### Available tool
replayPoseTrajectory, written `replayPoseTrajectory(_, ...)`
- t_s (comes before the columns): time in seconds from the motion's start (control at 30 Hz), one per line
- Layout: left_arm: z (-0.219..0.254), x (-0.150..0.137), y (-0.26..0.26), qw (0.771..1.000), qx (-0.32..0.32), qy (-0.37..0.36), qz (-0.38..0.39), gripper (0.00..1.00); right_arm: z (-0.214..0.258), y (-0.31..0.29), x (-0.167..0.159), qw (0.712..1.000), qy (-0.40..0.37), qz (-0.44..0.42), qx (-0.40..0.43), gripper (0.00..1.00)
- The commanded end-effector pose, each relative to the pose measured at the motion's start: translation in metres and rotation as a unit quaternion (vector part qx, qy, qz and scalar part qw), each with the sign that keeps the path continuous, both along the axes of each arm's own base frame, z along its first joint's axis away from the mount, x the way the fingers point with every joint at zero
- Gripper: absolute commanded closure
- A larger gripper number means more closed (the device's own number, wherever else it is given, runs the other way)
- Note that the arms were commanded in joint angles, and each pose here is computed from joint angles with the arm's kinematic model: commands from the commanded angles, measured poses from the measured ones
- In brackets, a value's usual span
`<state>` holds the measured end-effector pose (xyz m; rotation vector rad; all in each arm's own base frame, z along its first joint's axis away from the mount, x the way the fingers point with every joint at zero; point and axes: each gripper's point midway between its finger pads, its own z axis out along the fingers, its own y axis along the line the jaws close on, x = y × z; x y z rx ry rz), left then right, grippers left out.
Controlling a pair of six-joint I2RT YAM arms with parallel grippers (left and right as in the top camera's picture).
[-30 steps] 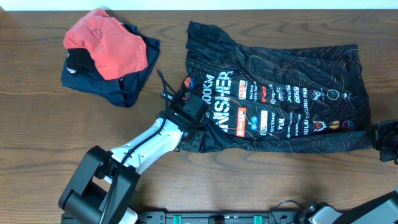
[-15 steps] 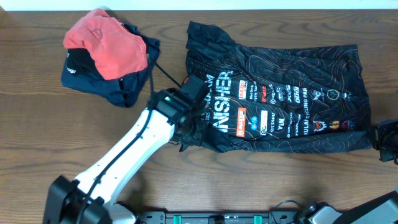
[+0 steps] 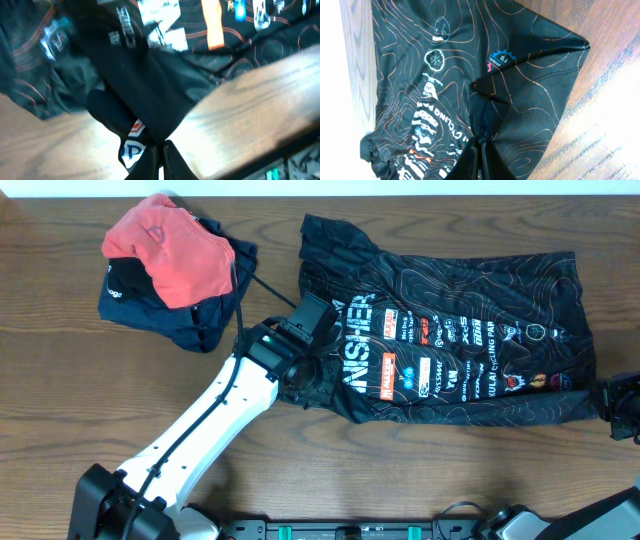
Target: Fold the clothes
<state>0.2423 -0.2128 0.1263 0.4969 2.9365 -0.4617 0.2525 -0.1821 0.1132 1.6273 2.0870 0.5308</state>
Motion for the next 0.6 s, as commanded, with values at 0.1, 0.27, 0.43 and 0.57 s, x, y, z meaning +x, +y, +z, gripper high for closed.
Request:
replayPoseTrajectory(0.1, 0.003, -0.057, -0.003, 0.990, -0.023, 0.138, -0.005, 0.94, 0.004, -0.001, 0.004, 1.000, -0.005, 0.007, -0.010, 0.97)
replayPoseTrajectory(0.27, -0.001, -0.075, 0.010, 0.988, 0.028, 0.154, -0.017, 0.94, 0.004, -0.001, 0.004, 1.000, -0.005, 0.007, -0.011, 0.97)
replayPoseTrajectory(0.43, -0.018, 0.000, 0.046, 0.988, 0.148, -0.034, 0.019, 0.94, 0.004, -0.003, 0.003, 1.000, -0.002, 0.004, -0.015, 0.96)
replayPoseTrajectory(0.57, -0.028, 0.038, 0.050, 0.983, 0.157, -0.094, 0.025, 0.94, 0.004, -0.003, 0.003, 1.000, -0.002, 0.004, -0.015, 0.96)
